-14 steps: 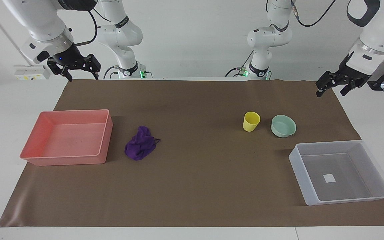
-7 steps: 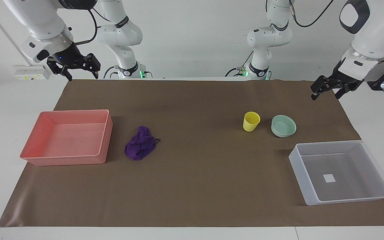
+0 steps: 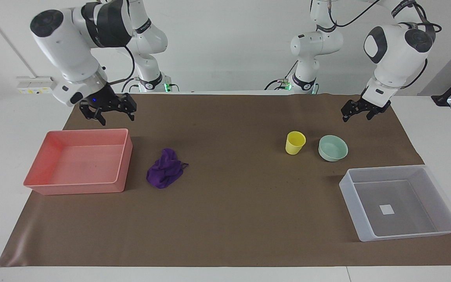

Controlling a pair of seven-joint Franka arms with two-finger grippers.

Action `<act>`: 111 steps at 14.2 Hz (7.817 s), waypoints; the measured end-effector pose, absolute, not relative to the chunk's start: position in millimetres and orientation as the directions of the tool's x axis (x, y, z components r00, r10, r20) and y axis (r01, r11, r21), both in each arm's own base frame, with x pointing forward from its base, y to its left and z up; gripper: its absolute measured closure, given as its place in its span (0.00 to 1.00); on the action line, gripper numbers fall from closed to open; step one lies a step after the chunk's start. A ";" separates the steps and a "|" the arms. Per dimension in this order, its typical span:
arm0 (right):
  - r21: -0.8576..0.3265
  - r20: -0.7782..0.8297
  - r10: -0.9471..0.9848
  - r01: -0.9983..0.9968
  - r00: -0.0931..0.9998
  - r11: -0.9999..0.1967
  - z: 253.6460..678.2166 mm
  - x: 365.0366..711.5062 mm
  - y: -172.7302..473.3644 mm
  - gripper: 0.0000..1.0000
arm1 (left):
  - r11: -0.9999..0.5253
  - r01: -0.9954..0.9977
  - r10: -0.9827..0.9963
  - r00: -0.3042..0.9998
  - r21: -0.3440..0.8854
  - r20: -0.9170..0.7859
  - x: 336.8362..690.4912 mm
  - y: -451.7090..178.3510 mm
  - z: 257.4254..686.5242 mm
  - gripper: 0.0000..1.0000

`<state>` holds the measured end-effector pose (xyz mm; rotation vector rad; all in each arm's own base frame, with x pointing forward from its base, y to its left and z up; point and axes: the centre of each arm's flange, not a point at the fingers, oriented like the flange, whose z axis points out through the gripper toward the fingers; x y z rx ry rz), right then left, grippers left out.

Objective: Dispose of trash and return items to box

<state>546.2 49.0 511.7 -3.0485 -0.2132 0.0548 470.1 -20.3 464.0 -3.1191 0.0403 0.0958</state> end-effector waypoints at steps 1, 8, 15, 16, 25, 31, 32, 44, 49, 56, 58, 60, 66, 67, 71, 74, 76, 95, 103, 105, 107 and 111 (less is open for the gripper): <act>-0.085 -0.023 0.143 0.141 0.989 -0.986 491.6 551.0 64.0 0.00 | -0.999 -0.029 -0.028 0.998 -0.020 -0.065 465.9 -20.8 446.0 0.00; -0.077 0.004 0.151 0.151 0.989 -0.986 399.2 561.8 103.1 0.00 | -0.999 -0.032 -0.031 0.999 -0.014 -0.033 449.0 -18.9 344.9 0.00; -0.066 -0.013 0.157 0.156 0.988 -0.986 305.0 553.7 113.3 0.08 | -1.000 -0.026 -0.025 0.999 -0.011 -0.046 438.5 -15.6 318.4 0.31; -0.066 -0.020 0.157 0.155 0.987 -0.986 299.2 553.8 113.3 0.08 | -1.000 -0.025 -0.025 0.999 -0.011 -0.045 438.6 -15.4 317.7 0.45; -0.072 -0.019 0.158 0.156 0.987 -0.985 354.0 566.7 113.1 0.91 | -1.000 -0.017 -0.016 1.000 -0.008 -0.009 446.3 -13.6 332.0 0.92; -0.083 0.001 0.113 0.113 0.994 -0.990 487.5 546.7 74.7 0.91 | -1.000 -0.007 -0.007 1.000 -0.008 -0.017 460.1 -9.6 354.2 0.96; -0.083 -0.001 0.095 0.094 0.995 -0.992 508.6 539.7 61.7 0.91 | -1.000 -0.007 -0.006 1.000 -0.008 -0.023 463.0 -9.4 359.9 0.96; -0.044 -0.063 -0.090 -0.093 0.994 -0.995 467.6 498.5 -111.1 0.92 | -0.995 0.064 0.064 0.998 0.070 -0.003 504.5 1.6 480.0 0.97; -0.036 -0.065 -0.084 -0.086 0.994 -0.996 410.6 500.4 -113.5 0.90 | -0.977 0.174 0.188 0.976 0.125 0.109 600.1 31.7 507.7 0.97; -0.039 -0.072 -0.025 -0.028 0.997 -0.999 419.8 507.2 -98.3 0.21 | -0.949 0.281 0.301 0.943 0.144 0.144 679.8 92.2 388.1 0.97; -0.041 -0.081 0.014 0.011 0.997 -0.999 441.4 516.0 -68.5 0.03 | -0.947 0.286 0.307 0.940 0.144 0.150 682.8 94.7 374.3 0.91; -0.038 -0.084 0.026 0.023 0.996 -0.999 468.8 522.1 -40.0 0.02 | -0.948 0.283 0.306 0.937 0.146 0.168 685.3 93.1 372.3 0.69; -0.043 -0.149 0.054 0.048 0.987 -0.998 568.5 518.8 -18.9 0.02 | -0.967 0.207 0.230 0.960 0.150 0.158 673.0 51.0 482.4 0.00; -0.044 -0.158 0.047 0.040 0.986 -0.998 586.4 515.2 -23.5 0.02 | -0.969 0.200 0.215 0.971 0.143 0.102 655.9 35.5 502.2 0.00; -0.054 -0.199 0.041 0.031 0.979 -0.998 619.7 502.2 -39.5 0.00 | -0.979 0.175 0.169 0.983 0.100 -0.065 574.3 -51.6 508.2 0.00; -0.073 -0.194 0.134 0.122 0.972 -0.990 622.1 501.5 -39.7 0.00 | -0.986 0.152 0.145 0.985 0.069 -0.096 513.8 -115.7 458.7 0.00; -0.076 -0.192 0.155 0.143 0.969 -0.987 622.1 501.6 -38.9 0.00 | -0.986 0.152 0.148 0.987 0.064 -0.066 479.9 -140.2 424.3 0.00; -0.079 -0.146 0.238 0.229 0.960 -0.970 622.0 507.7 -39.5 0.00 | -0.951 0.271 0.285 0.955 0.147 0.086 527.3 -127.0 463.0 0.97; -0.082 -0.154 0.224 0.213 0.962 -0.974 618.0 506.7 -47.3 0.00 | -0.889 0.437 0.457 0.864 0.136 0.212 646.3 50.1 453.3 0.97; -0.082 -0.155 0.225 0.214 0.962 -0.973 617.8 506.7 -46.9 0.00 | -0.884 0.448 0.467 0.858 0.135 0.214 660.4 59.9 422.0 0.97; -0.082 -0.155 0.225 0.214 0.962 -0.973 617.8 506.7 -46.7 0.00 | -0.880 0.455 0.475 0.854 0.136 0.213 673.6 67.1 400.2 0.97; -0.082 -0.155 0.225 0.215 0.962 -0.973 617.7 506.7 -46.7 0.00 | -0.877 0.464 0.480 0.854 0.125 0.199 680.8 80.8 376.7 0.89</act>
